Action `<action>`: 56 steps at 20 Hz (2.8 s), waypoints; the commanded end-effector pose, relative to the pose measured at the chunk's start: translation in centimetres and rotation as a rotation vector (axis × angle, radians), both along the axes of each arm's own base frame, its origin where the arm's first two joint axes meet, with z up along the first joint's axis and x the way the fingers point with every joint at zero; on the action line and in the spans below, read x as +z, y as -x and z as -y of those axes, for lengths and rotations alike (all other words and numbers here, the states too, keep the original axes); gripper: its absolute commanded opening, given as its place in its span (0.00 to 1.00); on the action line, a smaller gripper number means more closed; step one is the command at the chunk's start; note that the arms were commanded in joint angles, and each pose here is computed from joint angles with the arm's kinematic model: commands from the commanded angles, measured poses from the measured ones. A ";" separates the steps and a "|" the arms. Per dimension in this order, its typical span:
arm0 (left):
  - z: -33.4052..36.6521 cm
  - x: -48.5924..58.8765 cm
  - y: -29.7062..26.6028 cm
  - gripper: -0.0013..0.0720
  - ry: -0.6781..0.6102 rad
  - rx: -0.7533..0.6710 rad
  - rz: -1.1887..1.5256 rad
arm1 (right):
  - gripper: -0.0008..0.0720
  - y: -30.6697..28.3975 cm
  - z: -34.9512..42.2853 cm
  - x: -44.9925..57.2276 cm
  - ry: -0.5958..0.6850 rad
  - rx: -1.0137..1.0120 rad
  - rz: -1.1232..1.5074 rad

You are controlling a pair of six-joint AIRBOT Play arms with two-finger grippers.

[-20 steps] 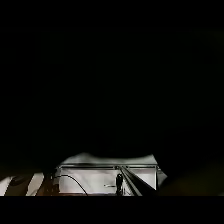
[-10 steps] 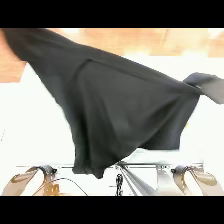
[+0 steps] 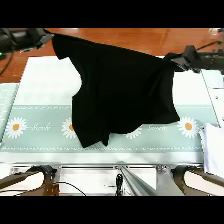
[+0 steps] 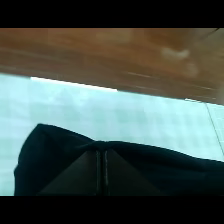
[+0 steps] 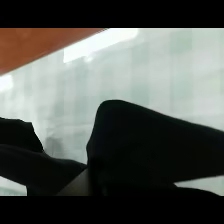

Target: Fold the shirts.

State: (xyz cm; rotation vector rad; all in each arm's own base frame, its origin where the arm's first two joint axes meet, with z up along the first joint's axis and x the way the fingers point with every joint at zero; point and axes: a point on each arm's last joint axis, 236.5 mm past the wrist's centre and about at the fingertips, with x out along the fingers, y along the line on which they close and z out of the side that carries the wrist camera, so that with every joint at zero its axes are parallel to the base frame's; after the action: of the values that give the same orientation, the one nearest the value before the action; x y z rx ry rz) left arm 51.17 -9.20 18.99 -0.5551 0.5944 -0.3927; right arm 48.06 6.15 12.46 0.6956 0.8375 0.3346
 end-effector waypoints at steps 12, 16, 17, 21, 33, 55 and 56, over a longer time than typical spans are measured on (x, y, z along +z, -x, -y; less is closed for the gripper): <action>-4.2 -16.3 11.3 0.98 -0.101 -0.241 -0.726 | 0.86 5.4 8.8 -12.2 0.076 0.116 -0.471; -7.1 -20.5 19.2 0.98 -0.003 -0.116 -0.905 | 0.86 10.4 15.2 -13.2 0.209 -0.246 -0.411; -7.0 -21.9 20.9 0.98 0.026 -0.083 -0.926 | 0.86 12.0 14.7 -13.5 0.181 -0.292 -0.380; -3.4 -25.7 26.2 0.98 0.142 -0.099 -0.958 | 0.86 18.3 10.8 -15.9 0.164 -0.293 -0.354; 3.2 -28.8 24.5 0.97 0.249 -0.060 -0.805 | 0.86 20.0 6.8 -15.1 0.037 -0.258 -0.330; 6.2 -25.4 20.7 0.05 0.208 -0.174 -0.685 | 0.86 17.1 10.1 -21.3 -0.117 -0.350 -0.548; 6.2 -25.4 20.7 0.05 0.208 -0.174 -0.685 | 0.86 16.6 9.9 -21.5 -0.139 -0.341 -0.548</action>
State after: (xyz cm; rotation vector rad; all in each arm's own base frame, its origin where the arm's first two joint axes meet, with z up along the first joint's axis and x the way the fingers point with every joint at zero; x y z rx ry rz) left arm 30.47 -15.31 -6.45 -0.8490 1.2750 -0.4263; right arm 29.89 -4.30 -8.67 1.0065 1.1937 -0.1692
